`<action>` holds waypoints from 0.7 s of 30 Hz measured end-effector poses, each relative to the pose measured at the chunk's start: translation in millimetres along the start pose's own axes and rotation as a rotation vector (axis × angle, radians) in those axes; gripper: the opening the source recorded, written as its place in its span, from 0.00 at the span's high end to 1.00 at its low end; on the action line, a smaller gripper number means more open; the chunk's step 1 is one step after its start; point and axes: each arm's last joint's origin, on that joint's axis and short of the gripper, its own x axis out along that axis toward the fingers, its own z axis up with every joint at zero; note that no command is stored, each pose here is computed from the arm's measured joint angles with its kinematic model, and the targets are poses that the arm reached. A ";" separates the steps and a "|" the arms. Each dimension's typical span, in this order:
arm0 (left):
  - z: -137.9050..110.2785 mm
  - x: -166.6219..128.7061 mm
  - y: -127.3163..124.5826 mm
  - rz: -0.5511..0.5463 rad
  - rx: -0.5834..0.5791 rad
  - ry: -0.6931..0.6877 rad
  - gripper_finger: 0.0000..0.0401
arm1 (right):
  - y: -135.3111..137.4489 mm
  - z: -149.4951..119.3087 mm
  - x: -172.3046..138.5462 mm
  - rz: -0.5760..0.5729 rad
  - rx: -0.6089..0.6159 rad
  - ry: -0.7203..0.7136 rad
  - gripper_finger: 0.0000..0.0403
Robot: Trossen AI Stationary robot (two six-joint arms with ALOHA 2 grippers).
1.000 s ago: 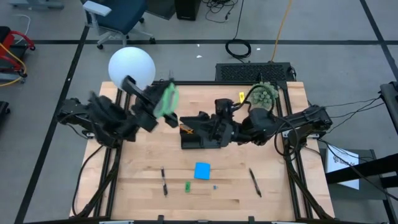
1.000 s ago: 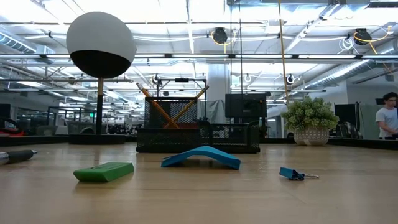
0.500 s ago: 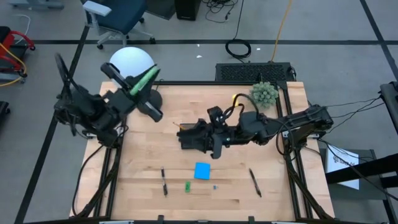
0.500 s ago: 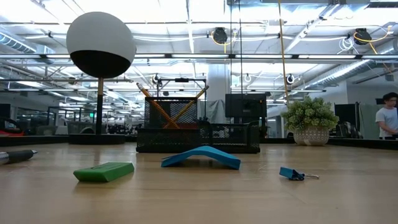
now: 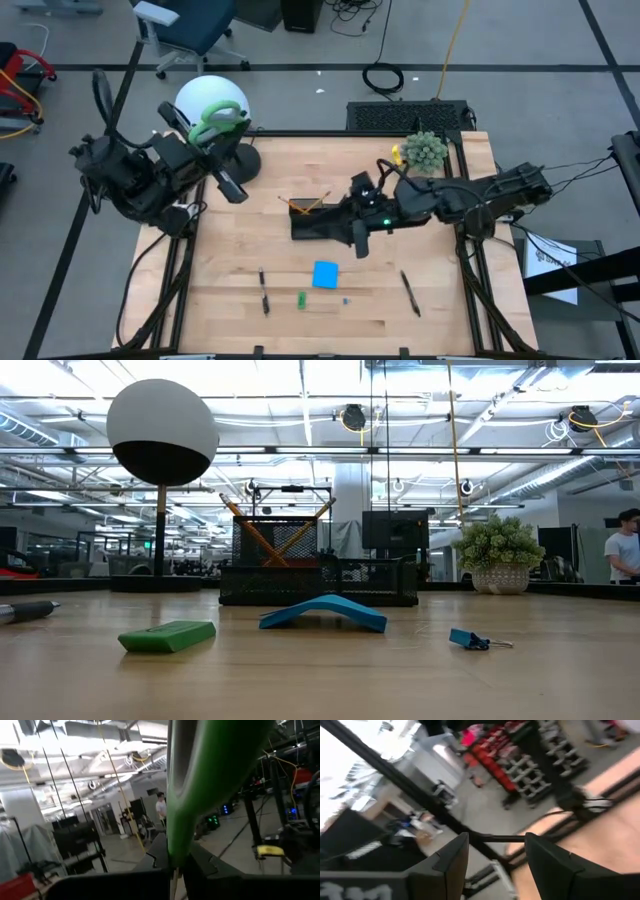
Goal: Pick and place office supplies into organizer
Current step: Put the green scissor into the black desk organizer
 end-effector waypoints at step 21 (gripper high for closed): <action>-57.5 15.4 -23.5 -0.246 -0.249 0.270 0.98 | -0.9 16.3 -40.7 -0.169 -0.113 -0.061 0.57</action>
